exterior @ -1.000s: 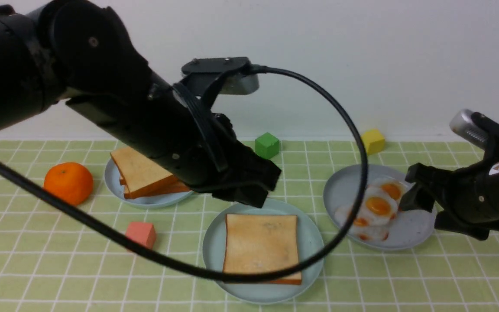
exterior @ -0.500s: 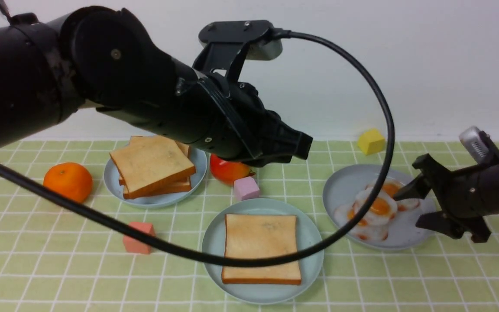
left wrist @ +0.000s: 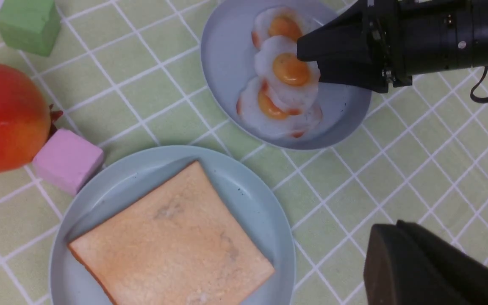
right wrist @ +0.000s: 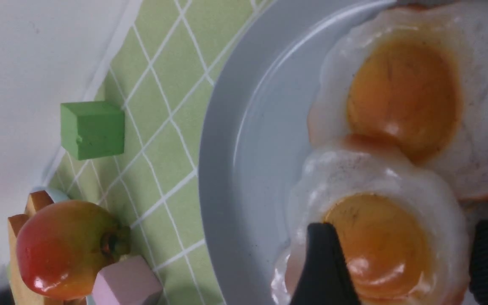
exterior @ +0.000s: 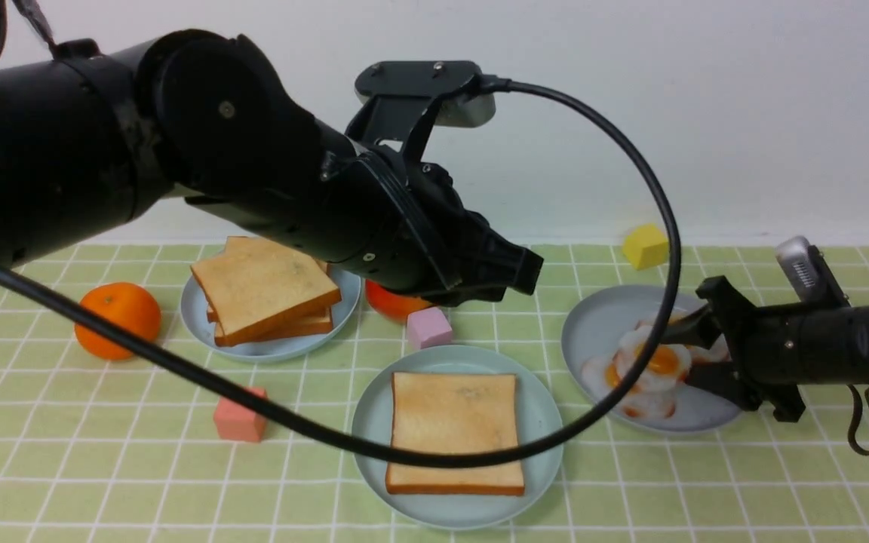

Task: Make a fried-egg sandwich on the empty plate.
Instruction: Use the right arm to grab a fried egg, then use the right arm to place the fried egg on the slice of bread in the middle

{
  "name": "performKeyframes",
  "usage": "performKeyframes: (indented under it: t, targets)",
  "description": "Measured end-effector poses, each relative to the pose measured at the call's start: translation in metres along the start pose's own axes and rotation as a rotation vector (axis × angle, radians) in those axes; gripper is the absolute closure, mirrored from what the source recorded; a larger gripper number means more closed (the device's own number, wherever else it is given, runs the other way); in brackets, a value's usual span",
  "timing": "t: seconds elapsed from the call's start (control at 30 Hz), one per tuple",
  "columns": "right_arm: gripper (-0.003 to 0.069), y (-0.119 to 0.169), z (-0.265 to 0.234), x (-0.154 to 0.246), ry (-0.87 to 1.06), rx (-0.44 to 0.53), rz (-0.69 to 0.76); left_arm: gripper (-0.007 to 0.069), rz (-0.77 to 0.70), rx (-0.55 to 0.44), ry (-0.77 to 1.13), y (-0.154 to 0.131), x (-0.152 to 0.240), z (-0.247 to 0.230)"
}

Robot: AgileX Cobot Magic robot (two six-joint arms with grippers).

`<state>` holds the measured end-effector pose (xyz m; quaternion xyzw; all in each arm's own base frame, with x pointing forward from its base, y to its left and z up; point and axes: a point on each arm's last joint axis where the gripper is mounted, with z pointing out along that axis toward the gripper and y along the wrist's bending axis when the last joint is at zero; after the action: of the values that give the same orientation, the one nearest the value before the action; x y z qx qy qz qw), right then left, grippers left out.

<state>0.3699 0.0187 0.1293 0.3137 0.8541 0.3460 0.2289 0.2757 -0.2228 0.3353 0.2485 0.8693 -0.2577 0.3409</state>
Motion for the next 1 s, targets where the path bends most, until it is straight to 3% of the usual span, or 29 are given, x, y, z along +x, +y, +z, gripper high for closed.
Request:
performKeyframes:
  t: [0.17,0.27,0.33,0.4,0.53,0.73,0.87,0.9,1.0]
  targets:
    - [0.0239,-0.002,0.002,0.0,0.003,-0.001,0.012,0.0638,0.0,0.0,0.003,0.0,0.0,0.0]
    - [0.0381,-0.003,0.004,0.0,0.004,0.004,0.012,0.0638,0.003,-0.002,0.003,0.0,0.0,0.0]
    - [0.0519,-0.005,0.005,0.0,0.007,0.009,0.013,0.0638,0.015,-0.01,0.005,0.001,0.0,0.0]
    - [0.0601,-0.005,0.005,0.0,0.007,0.014,0.011,0.0638,0.04,-0.027,0.011,0.002,0.001,0.0]
    - [0.0593,-0.006,0.005,0.0,0.01,0.021,0.017,0.0638,0.106,-0.078,0.049,0.007,0.004,-0.004]
    - [0.0594,0.002,-0.006,-0.003,-0.002,0.0,-0.017,0.0638,0.114,-0.196,0.049,0.005,0.004,-0.054]
    - [0.0594,0.041,-0.035,0.002,-0.019,-0.12,-0.098,0.0638,0.065,-0.218,-0.03,-0.003,0.02,-0.113]
    - [0.0594,0.041,-0.035,0.003,-0.015,-0.123,-0.1,0.0638,0.065,-0.218,-0.032,-0.003,0.021,-0.115]
    - [0.0594,0.078,-0.046,0.031,0.065,-0.241,-0.197,0.0638,-0.007,-0.222,-0.015,-0.002,0.056,-0.132]
